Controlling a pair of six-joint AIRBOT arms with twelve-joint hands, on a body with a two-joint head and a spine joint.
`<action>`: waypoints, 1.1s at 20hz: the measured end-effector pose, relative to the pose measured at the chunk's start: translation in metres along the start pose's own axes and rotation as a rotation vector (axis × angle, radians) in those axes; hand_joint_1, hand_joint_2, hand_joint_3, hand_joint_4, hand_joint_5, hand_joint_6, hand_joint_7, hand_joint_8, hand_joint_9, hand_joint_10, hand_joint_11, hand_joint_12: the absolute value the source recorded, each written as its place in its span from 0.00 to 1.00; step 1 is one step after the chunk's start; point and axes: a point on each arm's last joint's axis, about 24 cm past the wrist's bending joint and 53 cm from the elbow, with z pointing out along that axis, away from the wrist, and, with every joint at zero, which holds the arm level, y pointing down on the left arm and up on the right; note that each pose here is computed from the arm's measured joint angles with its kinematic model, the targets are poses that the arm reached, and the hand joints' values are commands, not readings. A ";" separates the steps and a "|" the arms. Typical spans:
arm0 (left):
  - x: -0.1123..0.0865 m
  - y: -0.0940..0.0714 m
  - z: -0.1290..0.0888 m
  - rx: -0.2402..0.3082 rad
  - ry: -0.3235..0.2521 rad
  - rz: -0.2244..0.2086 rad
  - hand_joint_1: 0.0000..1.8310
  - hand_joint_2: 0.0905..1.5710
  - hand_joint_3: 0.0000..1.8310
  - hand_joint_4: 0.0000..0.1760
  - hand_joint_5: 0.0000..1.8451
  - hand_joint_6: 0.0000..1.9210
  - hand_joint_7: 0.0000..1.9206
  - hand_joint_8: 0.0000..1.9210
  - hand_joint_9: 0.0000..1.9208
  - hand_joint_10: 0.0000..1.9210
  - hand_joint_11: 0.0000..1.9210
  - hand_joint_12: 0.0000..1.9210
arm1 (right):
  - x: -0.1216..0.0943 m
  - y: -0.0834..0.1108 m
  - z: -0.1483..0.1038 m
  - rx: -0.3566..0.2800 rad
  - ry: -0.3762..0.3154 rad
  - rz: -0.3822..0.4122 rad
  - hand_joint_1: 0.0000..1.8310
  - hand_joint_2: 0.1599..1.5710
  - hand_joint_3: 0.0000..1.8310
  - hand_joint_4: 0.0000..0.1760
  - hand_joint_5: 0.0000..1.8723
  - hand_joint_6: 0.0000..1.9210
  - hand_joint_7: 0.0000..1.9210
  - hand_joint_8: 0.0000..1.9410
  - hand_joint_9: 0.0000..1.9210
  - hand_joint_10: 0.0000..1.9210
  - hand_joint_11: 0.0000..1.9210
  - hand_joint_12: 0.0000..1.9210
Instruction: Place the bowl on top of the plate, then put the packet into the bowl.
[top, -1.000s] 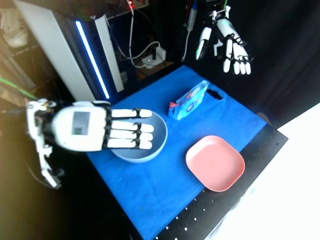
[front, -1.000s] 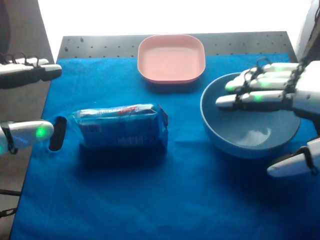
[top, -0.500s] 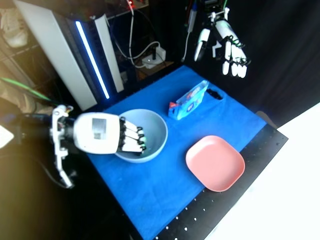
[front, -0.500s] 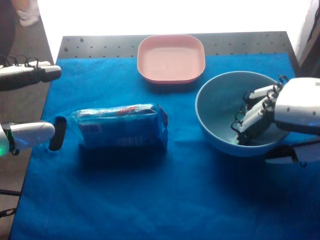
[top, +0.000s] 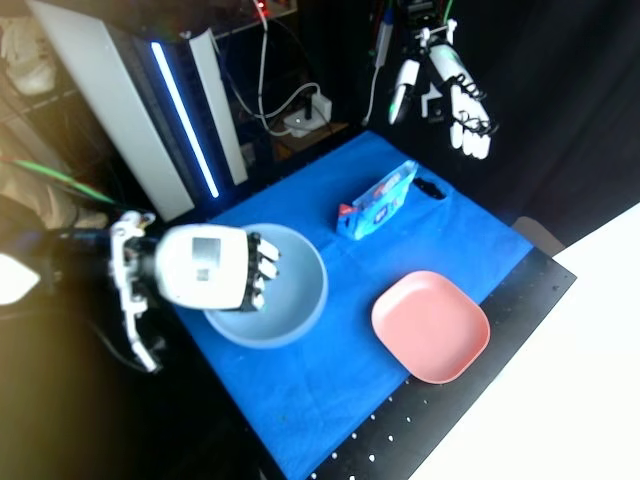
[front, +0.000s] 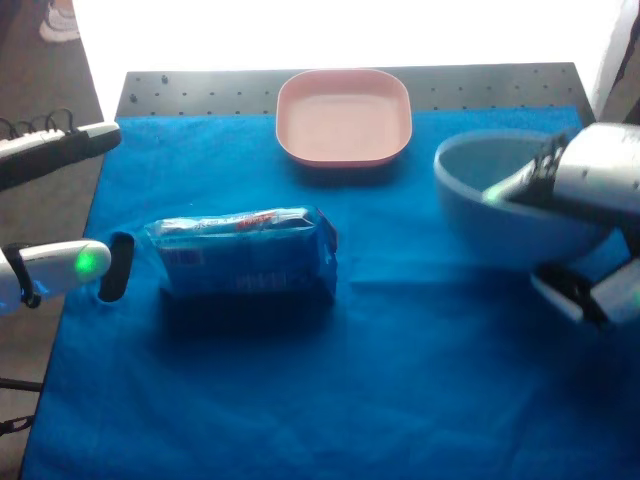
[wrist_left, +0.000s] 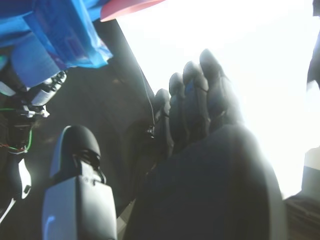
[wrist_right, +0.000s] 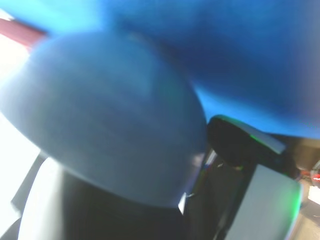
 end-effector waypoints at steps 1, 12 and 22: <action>0.000 0.000 0.000 -0.001 0.000 0.000 0.28 0.69 0.00 0.36 0.17 0.00 0.16 0.00 0.11 0.00 0.00 0.16 | -0.010 0.007 0.001 -0.022 -0.030 -0.010 0.53 0.56 0.53 0.00 0.33 0.99 0.57 1.00 0.72 1.00 0.74 1.00; -0.001 -0.001 0.000 0.005 -0.003 0.002 0.24 0.68 0.00 0.41 0.17 0.00 0.16 0.00 0.12 0.00 0.00 0.19 | -0.066 0.043 0.043 -0.153 -0.216 -0.063 0.76 0.59 0.41 0.00 0.52 1.00 0.67 1.00 0.79 1.00 0.81 1.00; -0.002 -0.001 0.003 0.014 -0.001 0.006 0.23 0.68 0.00 0.41 0.17 0.00 0.16 0.00 0.12 0.00 0.00 0.21 | -0.078 0.038 0.115 -0.119 -0.246 -0.054 0.75 0.33 0.81 0.00 0.64 1.00 0.49 1.00 0.72 1.00 0.78 1.00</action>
